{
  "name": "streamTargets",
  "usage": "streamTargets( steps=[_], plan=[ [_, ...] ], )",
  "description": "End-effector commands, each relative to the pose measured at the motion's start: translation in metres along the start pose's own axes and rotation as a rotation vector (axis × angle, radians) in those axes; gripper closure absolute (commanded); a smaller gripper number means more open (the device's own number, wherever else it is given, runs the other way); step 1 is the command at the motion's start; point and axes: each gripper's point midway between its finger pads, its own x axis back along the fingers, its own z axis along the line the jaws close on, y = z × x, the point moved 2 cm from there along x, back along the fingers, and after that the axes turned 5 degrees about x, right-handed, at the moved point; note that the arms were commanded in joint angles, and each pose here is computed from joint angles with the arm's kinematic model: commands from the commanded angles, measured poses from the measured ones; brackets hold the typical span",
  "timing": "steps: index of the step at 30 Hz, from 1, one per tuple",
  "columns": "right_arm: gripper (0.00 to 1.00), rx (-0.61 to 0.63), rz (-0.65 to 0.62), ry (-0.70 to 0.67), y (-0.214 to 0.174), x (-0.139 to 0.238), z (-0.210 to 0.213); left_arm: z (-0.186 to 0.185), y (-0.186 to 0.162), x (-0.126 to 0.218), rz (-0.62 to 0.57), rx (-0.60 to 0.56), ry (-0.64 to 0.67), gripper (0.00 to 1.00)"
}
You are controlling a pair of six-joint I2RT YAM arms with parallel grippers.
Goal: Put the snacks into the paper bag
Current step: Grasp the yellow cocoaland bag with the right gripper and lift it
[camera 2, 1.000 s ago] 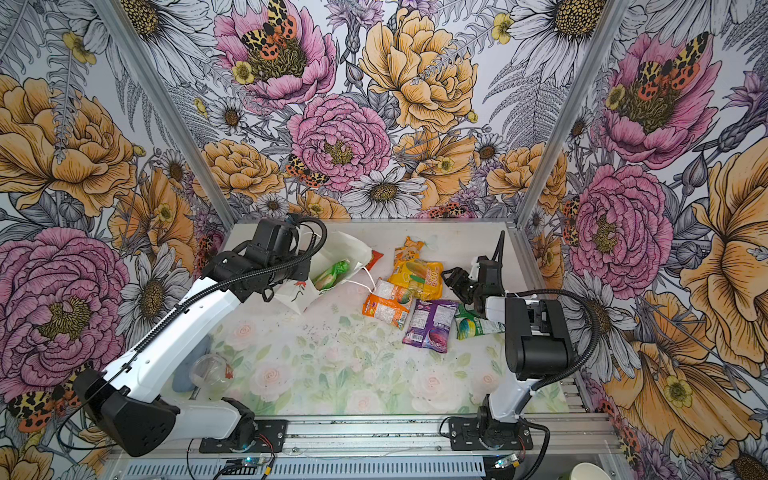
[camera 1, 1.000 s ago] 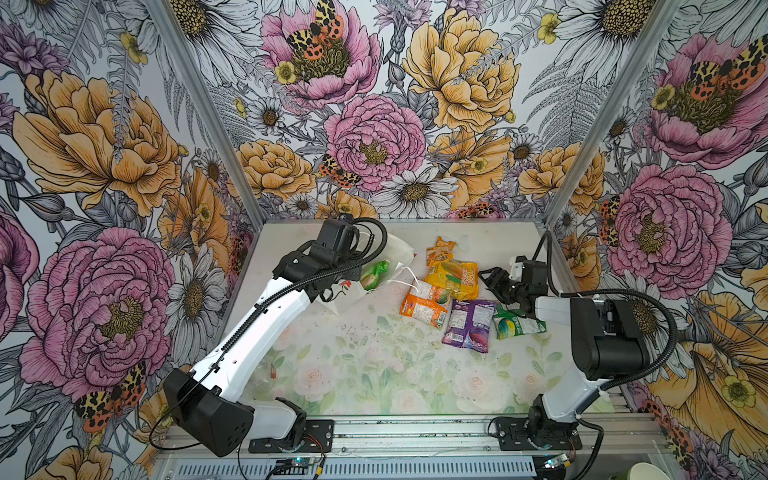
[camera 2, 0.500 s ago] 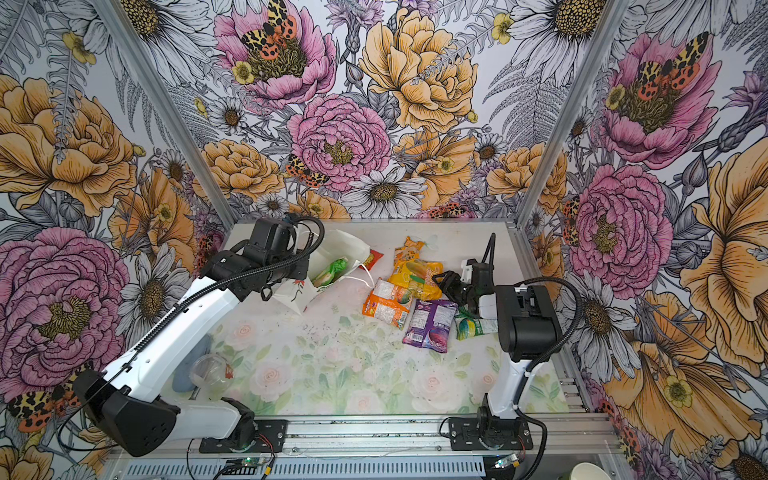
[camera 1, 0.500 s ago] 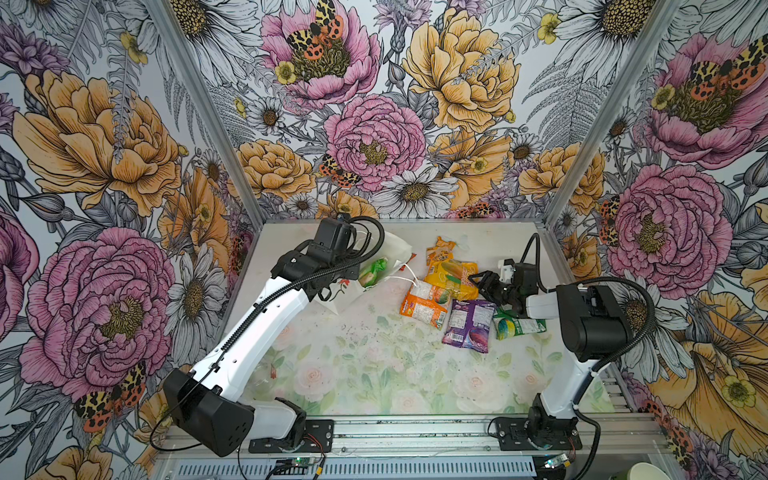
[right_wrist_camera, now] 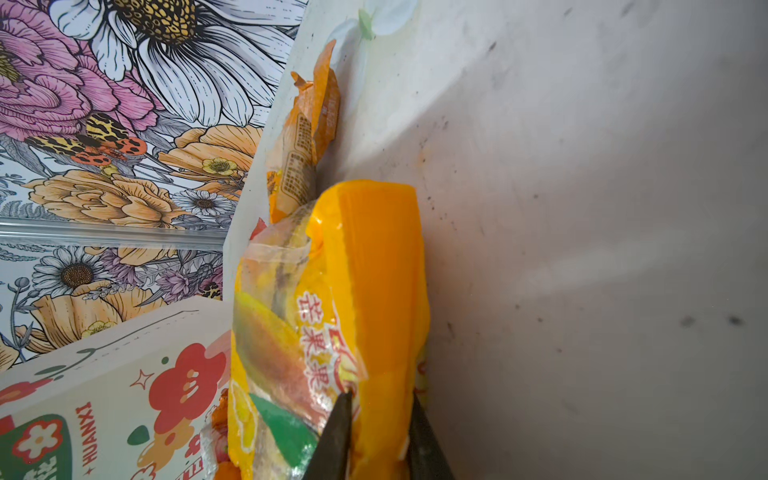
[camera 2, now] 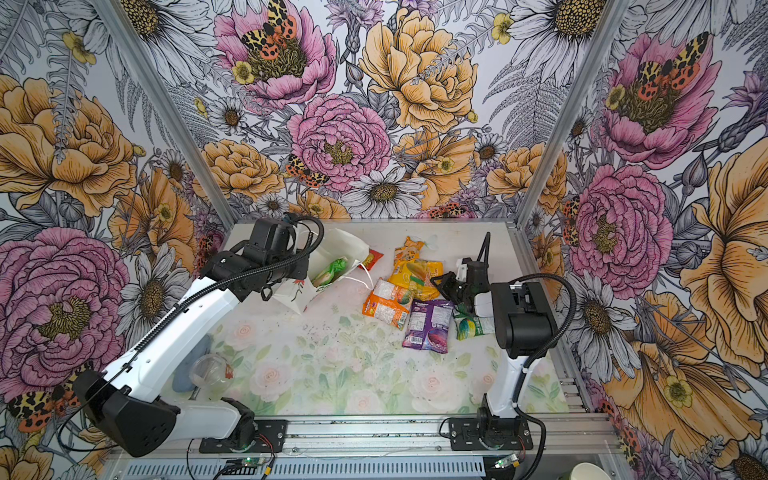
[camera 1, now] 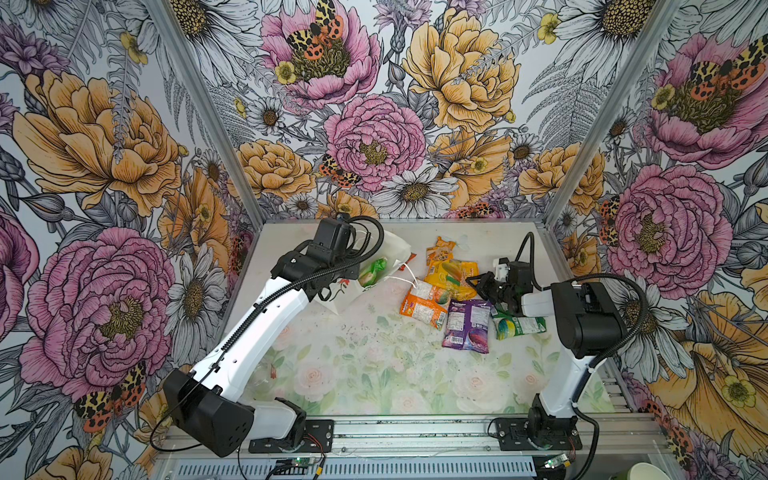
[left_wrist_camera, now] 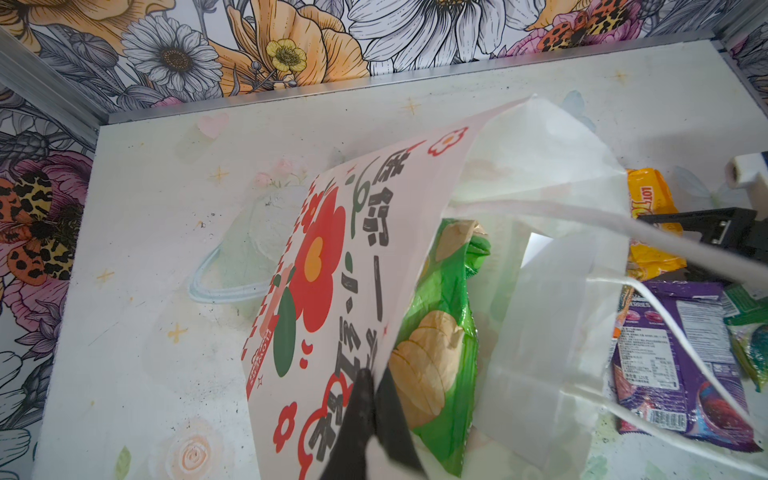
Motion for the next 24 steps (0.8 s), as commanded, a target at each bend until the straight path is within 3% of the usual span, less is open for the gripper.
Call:
streamTargets(
  steps=[1,8,18,24],
  plan=[
    [0.90,0.036,-0.016,-0.017,0.002,0.005,0.008,0.002,-0.001,0.001,-0.002,0.022,-0.010,1.00],
    [1.00,0.065,-0.036,-0.018,0.008,0.016,0.023,0.005,-0.001,-0.001,0.000,0.030,-0.004,1.00],
    [1.00,0.119,-0.024,0.007,0.011,0.027,0.056,0.006,0.001,0.002,-0.013,0.037,-0.007,1.00],
    [1.00,0.120,0.010,-0.062,0.015,0.040,0.077,0.006,0.002,0.002,-0.016,0.043,-0.007,1.00]
  ],
)
